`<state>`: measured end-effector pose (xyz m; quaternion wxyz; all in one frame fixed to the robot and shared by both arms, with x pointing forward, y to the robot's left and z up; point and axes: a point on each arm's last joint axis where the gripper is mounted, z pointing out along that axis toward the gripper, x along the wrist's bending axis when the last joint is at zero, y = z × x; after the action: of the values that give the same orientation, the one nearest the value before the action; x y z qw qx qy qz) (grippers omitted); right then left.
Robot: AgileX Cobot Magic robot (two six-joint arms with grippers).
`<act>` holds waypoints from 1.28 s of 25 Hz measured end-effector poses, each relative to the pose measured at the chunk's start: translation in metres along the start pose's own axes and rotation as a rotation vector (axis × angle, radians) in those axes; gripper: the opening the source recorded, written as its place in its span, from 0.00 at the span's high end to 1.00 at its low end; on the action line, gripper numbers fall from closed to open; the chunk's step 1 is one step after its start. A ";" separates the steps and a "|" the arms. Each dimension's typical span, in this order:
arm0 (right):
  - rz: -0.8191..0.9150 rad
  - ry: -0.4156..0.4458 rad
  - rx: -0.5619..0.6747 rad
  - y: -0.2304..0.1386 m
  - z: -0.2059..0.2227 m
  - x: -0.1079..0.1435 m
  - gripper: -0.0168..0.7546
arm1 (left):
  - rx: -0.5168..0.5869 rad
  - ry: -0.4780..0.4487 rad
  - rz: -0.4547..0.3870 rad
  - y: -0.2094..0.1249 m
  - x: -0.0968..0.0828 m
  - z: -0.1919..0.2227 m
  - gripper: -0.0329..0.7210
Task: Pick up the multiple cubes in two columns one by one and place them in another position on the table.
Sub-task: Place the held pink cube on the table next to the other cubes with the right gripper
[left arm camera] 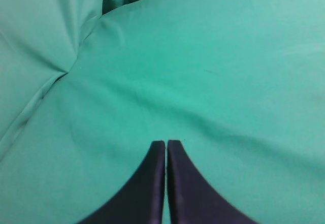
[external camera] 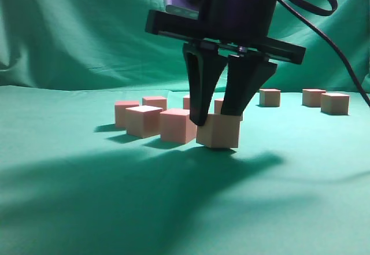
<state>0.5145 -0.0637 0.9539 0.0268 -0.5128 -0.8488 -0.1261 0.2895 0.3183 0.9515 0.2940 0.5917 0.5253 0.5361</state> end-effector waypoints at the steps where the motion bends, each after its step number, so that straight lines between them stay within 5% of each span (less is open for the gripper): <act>1: 0.000 0.000 0.000 0.000 0.000 0.000 0.63 | 0.000 0.000 0.000 0.000 0.000 0.000 0.96; 6: 0.000 0.002 0.000 0.000 0.000 0.000 0.55 | 0.000 0.000 0.000 0.000 0.000 0.000 0.96; 7: 0.000 0.002 0.000 0.000 0.000 0.000 0.47 | 0.000 0.000 0.000 0.000 0.000 0.000 0.96; 20: -0.106 -0.076 0.042 0.028 -0.052 0.007 0.47 | 0.000 0.000 0.000 0.000 0.000 0.000 0.96; 27: -0.125 -0.311 -0.071 0.055 -0.104 -0.004 0.47 | 0.000 0.000 0.000 0.000 0.000 0.000 0.96; 32: -0.035 -0.486 -0.122 0.066 -0.125 -0.057 0.47 | 0.000 0.000 0.000 0.000 0.000 0.000 0.96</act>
<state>0.5887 -0.1135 1.0770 -0.2111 -0.5140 -0.8298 -0.0505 0.2895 0.3183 0.9515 0.2940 0.5917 0.5253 0.5361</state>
